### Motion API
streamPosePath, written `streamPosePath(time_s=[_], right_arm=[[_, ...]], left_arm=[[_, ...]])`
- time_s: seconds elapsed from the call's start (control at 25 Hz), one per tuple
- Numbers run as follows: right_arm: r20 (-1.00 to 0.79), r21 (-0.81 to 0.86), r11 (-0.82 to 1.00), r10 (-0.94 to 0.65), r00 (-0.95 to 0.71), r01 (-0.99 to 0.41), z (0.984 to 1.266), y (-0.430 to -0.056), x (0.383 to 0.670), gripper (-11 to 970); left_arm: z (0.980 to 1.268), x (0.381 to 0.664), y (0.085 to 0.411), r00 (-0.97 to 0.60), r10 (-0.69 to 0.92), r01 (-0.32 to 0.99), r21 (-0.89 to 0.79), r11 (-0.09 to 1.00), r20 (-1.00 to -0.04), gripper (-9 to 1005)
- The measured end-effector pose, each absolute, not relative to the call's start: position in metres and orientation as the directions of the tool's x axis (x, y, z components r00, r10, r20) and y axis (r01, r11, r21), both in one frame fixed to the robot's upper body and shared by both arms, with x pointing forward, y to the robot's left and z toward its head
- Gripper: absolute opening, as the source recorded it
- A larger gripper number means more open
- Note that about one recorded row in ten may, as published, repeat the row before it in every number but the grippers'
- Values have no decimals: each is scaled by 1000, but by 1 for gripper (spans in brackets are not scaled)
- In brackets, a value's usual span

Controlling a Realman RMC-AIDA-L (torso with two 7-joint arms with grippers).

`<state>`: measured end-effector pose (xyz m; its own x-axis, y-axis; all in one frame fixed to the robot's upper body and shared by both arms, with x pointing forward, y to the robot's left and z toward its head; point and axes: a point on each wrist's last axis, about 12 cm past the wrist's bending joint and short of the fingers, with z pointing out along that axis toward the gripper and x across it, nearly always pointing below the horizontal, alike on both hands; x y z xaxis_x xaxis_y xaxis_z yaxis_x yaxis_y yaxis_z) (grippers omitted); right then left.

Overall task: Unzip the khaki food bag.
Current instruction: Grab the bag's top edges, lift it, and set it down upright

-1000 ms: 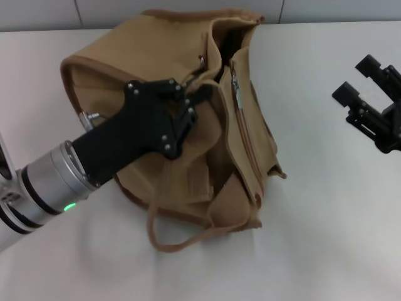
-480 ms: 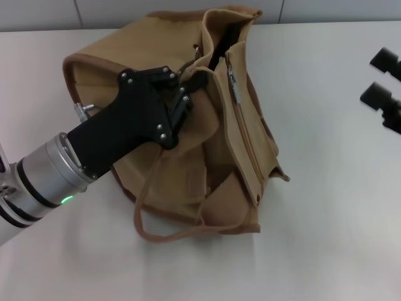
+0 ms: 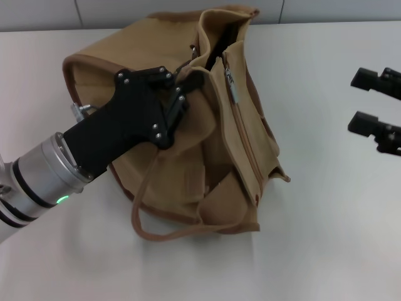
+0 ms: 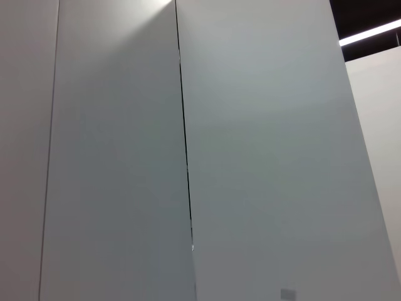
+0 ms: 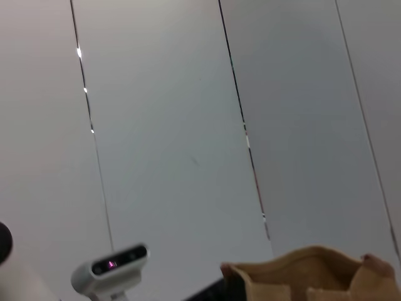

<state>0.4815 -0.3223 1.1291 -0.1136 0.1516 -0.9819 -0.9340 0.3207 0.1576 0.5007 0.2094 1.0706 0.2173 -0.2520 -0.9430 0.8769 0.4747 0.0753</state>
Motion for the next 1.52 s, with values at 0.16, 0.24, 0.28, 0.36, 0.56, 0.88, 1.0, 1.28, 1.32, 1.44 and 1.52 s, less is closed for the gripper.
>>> streamPosePath(time_s=[0.16,0.24,0.28,0.36,0.56,0.88,1.0,1.28,1.32,1.44,1.52], right_arm=[[-985,152,331,129,-115,-931,1136,-324,486,796],[-985,152,347,126,-115,-926,1134,-322,489,796],[-986,149,350,128,-111,-925,1132,-320,491,795],[-984,150,351,149,-103,-924,1122,-311,494,794],[-976,151,352,203,-83,-924,1103,-288,501,793],[-977,189,326,160,-143,-926,1090,-255,520,614],[-977,198,317,147,-158,-928,1087,-246,523,531],[-976,208,316,135,-173,-926,1085,-232,533,421],[-975,211,314,132,-177,-926,1085,-229,534,421],[-976,211,296,116,-184,-932,1085,-223,537,422],[-976,212,276,104,-190,-937,1086,-219,538,422]], left_arm=[[1069,499,211,211,-250,875,69,480,-945,42],[1069,499,211,206,-251,876,64,479,-946,42],[1068,498,211,203,-252,877,61,477,-946,42],[1068,498,211,199,-253,877,57,477,-947,42],[1066,496,211,190,-253,879,50,474,-949,42],[1066,495,211,186,-254,880,46,472,-949,41],[1066,494,210,182,-257,881,42,471,-949,41],[1066,494,209,180,-259,884,40,466,-949,41],[1066,494,209,180,-259,884,41,465,-949,41],[1067,495,208,181,-259,886,43,461,-949,41],[1067,495,208,181,-259,888,44,459,-949,41]])
